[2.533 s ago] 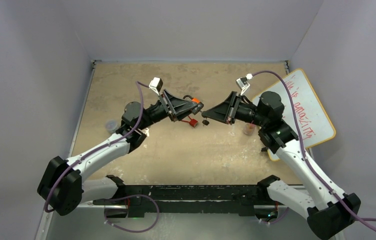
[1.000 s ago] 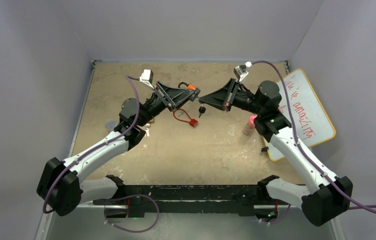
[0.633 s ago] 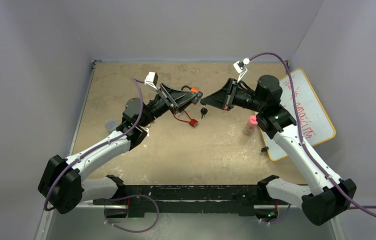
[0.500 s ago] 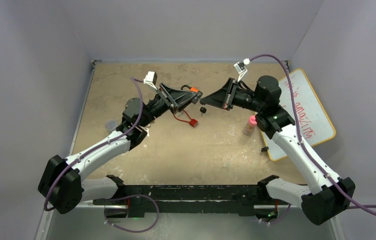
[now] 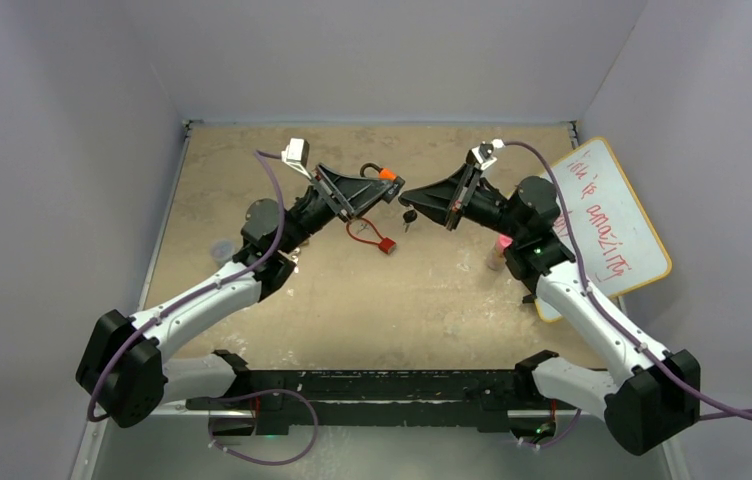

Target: Unlock with the key

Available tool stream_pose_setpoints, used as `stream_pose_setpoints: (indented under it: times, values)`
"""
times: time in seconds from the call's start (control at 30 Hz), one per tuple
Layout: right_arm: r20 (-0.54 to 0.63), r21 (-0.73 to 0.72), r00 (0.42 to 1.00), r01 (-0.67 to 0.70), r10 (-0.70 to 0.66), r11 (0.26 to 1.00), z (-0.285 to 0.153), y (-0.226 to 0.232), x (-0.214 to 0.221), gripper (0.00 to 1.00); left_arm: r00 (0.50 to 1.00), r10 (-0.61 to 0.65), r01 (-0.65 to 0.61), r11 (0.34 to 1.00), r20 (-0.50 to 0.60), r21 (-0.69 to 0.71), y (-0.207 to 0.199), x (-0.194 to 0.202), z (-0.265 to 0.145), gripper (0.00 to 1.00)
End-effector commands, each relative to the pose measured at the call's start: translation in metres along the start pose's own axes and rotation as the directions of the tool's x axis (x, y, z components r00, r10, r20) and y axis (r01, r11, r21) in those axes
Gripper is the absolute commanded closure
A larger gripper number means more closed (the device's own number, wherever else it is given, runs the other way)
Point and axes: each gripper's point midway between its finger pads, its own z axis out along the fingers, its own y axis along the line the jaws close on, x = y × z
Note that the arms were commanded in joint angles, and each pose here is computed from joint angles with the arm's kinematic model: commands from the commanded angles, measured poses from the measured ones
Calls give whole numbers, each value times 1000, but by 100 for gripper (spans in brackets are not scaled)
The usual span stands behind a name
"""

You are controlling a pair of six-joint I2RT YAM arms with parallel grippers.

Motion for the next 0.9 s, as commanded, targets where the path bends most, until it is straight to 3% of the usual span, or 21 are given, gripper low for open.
stream_pose_setpoints:
  times: [0.0,0.07,0.13,0.23,0.3,0.47,0.57,0.6,0.7,0.8,0.87]
  values:
    - [46,-114,997,-62,68,992,10,30,-10,100,973,64,-28,986,-220,163,-46,53,-9,100]
    - [59,-113,985,168,-162,979,16,42,-12,100,972,-4,27,995,-235,93,-36,55,-8,100]
    - [53,-87,892,452,-449,888,23,42,-13,100,965,-129,140,990,-227,32,-28,55,-8,100]
    - [41,-16,776,631,-630,776,24,26,-20,100,951,-239,246,969,-195,8,-28,50,-10,100]
    - [5,33,781,624,-624,781,25,14,-21,100,966,-186,192,981,-179,17,-31,47,-9,100]
    - [-24,-3,918,395,-395,919,25,11,-9,100,990,1,7,999,-138,53,-38,38,-10,100]
    - [-52,-31,954,293,-295,955,20,9,2,100,988,107,-102,993,-108,51,-35,31,-13,100]
    - [-59,-38,948,310,-312,950,18,9,5,96,985,139,-135,990,-102,42,-33,30,-14,100]
    - [-30,63,910,414,-413,908,4,-2,3,65,966,240,-240,971,-93,12,-26,24,-18,100]
    - [-28,171,821,566,-570,807,-15,-12,-3,43,932,345,-347,938,-112,0,-18,24,-23,100]
    - [-65,222,740,664,-669,714,-28,-13,-4,36,903,401,-406,914,-152,-3,-11,26,-29,100]
